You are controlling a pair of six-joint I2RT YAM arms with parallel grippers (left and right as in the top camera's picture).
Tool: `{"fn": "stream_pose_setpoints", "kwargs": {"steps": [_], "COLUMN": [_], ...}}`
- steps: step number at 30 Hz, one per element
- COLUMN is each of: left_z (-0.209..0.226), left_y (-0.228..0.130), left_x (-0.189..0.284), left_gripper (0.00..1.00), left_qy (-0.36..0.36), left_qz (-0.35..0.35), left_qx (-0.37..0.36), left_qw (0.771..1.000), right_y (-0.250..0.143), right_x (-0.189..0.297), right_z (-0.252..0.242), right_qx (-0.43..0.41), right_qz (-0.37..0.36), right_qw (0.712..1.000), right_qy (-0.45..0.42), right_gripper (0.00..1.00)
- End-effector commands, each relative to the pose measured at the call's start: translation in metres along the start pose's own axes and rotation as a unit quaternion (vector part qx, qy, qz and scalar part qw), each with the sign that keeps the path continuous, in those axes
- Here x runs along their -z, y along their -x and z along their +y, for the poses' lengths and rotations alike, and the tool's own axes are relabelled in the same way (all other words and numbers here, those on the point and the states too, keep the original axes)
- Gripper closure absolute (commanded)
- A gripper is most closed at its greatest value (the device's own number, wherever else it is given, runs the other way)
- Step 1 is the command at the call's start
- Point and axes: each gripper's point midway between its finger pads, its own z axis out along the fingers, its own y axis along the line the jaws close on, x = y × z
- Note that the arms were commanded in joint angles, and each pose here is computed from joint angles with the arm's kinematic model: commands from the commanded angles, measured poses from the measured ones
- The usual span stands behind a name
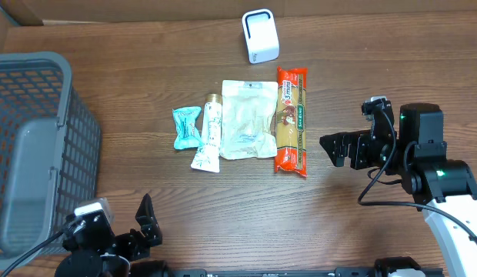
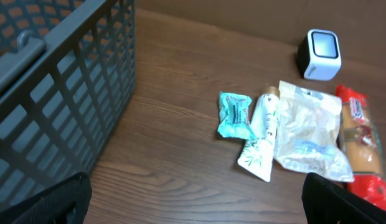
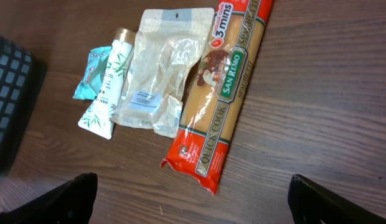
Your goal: Scan the item barcode
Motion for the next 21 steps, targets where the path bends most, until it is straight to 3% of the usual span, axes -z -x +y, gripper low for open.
{"fn": "stream_pose_setpoints", "kwargs": {"steps": [1,5,13,15,19,21], "left_z": [0.003,0.002,0.01,0.01,-0.008,-0.007], "left_y": [0.0,0.009,0.063,0.074,0.071,0.062], "left_x": [-0.001,-0.002,-0.005,-0.007,-0.02,-0.029], "left_gripper": [0.01,0.0,0.01,0.01,0.0,0.0], "left_qy": [0.01,0.007,0.034,0.04,0.01,0.012], "left_qz": [-0.003,-0.022,-0.145,-0.171,-0.168,-0.155], "left_qx": [0.043,0.051,0.066,0.038,-0.093,-0.097], "left_qw": [0.999,0.998,0.987,0.984,0.981,0.983], "right_y": [0.012,0.014,0.015,0.015,0.015,0.015], "right_x": [0.003,0.003,0.003,0.003,0.003,0.003], "right_z": [0.005,0.005,0.005,0.005,0.005,0.005], "right_qx": [0.017,0.02,0.021,0.021,0.021,0.021], "right_qz": [-0.017,-0.022,-0.024,-0.024,-0.024,-0.024], "right_qw": [1.0,1.0,0.999,0.999,1.0,1.0], "right_qy": [0.003,0.003,0.003,0.003,0.003,0.003], "right_gripper": [0.02,0.01,0.01,0.01,0.01,0.01]}}
